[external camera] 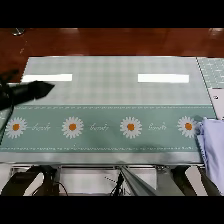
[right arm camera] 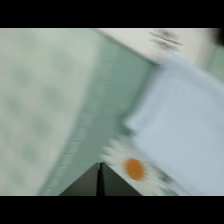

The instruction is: Fold the shirts.

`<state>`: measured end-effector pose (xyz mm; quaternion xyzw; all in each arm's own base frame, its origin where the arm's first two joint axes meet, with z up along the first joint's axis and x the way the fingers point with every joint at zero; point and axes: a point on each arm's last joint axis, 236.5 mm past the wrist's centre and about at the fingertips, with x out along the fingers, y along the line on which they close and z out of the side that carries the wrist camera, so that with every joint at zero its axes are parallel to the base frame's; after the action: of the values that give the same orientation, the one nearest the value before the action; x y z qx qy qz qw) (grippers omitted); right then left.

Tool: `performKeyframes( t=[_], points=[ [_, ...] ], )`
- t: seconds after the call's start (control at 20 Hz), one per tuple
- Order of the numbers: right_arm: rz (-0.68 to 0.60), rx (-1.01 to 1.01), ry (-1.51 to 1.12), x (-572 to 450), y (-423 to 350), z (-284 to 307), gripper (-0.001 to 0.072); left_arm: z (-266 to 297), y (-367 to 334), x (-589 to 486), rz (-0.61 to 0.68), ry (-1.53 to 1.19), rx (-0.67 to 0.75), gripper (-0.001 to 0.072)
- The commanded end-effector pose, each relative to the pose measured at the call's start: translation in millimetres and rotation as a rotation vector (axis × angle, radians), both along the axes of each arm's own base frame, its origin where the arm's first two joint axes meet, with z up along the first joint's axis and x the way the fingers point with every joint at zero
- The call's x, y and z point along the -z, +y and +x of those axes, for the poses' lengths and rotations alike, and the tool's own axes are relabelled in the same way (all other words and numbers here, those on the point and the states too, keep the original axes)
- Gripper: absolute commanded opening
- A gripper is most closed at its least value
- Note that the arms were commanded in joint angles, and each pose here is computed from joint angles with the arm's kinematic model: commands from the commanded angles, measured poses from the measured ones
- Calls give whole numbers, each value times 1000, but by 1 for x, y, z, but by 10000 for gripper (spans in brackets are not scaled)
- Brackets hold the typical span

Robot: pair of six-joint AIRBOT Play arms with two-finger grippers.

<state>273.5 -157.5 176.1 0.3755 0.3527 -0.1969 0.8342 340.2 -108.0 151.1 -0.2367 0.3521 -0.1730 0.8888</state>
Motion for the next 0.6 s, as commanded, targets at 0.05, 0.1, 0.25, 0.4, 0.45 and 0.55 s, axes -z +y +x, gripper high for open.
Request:
performKeyframes(
  t=[0.05,0.1,0.25,0.4,0.45,0.55],
  points=[
    [-102,-589,-209,-27,174,105,21,58,-70,-62,50,-96,288,24],
    [-175,-663,-43,15,196,102,21,69,-72,-51,173,-104,305,24],
    [-431,-756,480,138,193,78,20,74,-32,42,437,172,164,26],
    [-340,-771,637,189,195,72,20,34,-10,117,499,413,155,26],
    [-305,-764,635,194,197,74,20,25,-11,130,496,449,162,26],
    [-309,-756,587,193,199,85,21,16,-14,140,474,489,165,26]
  ],
)
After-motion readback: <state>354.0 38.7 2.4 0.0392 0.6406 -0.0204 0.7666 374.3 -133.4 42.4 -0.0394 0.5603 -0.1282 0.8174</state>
